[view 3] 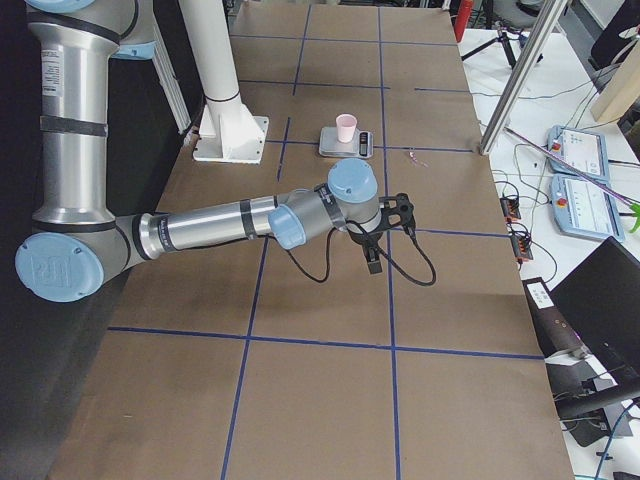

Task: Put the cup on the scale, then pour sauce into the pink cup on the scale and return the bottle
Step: 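Open the left gripper and withdraw it from the cup, then reach the right gripper to the glass sauce bottle and grasp it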

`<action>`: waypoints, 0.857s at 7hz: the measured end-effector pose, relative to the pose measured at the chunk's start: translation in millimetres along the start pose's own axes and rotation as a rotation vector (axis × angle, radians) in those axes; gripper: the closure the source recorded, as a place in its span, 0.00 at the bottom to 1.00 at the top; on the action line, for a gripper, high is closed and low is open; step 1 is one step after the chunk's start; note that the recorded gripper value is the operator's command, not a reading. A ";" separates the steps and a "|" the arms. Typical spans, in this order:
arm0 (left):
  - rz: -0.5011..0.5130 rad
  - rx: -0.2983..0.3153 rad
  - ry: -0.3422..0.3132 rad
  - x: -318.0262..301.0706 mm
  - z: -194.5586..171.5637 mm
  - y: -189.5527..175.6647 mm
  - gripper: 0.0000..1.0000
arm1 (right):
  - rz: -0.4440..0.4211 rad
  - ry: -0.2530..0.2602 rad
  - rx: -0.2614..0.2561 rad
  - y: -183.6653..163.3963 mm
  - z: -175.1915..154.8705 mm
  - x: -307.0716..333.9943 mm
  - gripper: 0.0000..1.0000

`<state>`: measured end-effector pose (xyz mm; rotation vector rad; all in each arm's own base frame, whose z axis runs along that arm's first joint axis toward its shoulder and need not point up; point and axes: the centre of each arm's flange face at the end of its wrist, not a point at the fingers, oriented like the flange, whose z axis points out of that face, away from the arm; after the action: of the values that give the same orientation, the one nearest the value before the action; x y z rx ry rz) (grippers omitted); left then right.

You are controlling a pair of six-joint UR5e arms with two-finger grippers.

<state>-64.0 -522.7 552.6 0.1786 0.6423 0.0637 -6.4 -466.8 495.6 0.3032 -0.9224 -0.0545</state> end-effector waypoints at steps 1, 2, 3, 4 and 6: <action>-0.016 -0.004 0.067 -30.2 5.7 37.4 0.00 | 0.028 -0.018 -0.006 5.3 0.3 -36.7 0.00; -0.027 -0.006 0.120 -41.2 9.8 60.2 0.00 | 0.062 -0.026 -0.012 14.7 2.2 -81.7 0.00; -0.031 -0.004 0.140 -44.0 10.9 68.1 0.00 | 0.096 -0.025 -0.013 27.9 3.8 -124.8 0.00; -0.031 -0.004 0.148 -44.6 11.0 70.6 0.00 | 0.128 -0.020 -0.011 43.9 6.8 -167.2 0.00; -0.031 -0.002 0.151 -44.5 10.6 70.9 0.00 | 0.180 0.048 0.041 83.2 47.0 -247.1 0.00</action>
<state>-93.6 -459.6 600.3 0.1629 0.7957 0.0483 -200.2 -355.0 353.7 0.2577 -0.9001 0.1371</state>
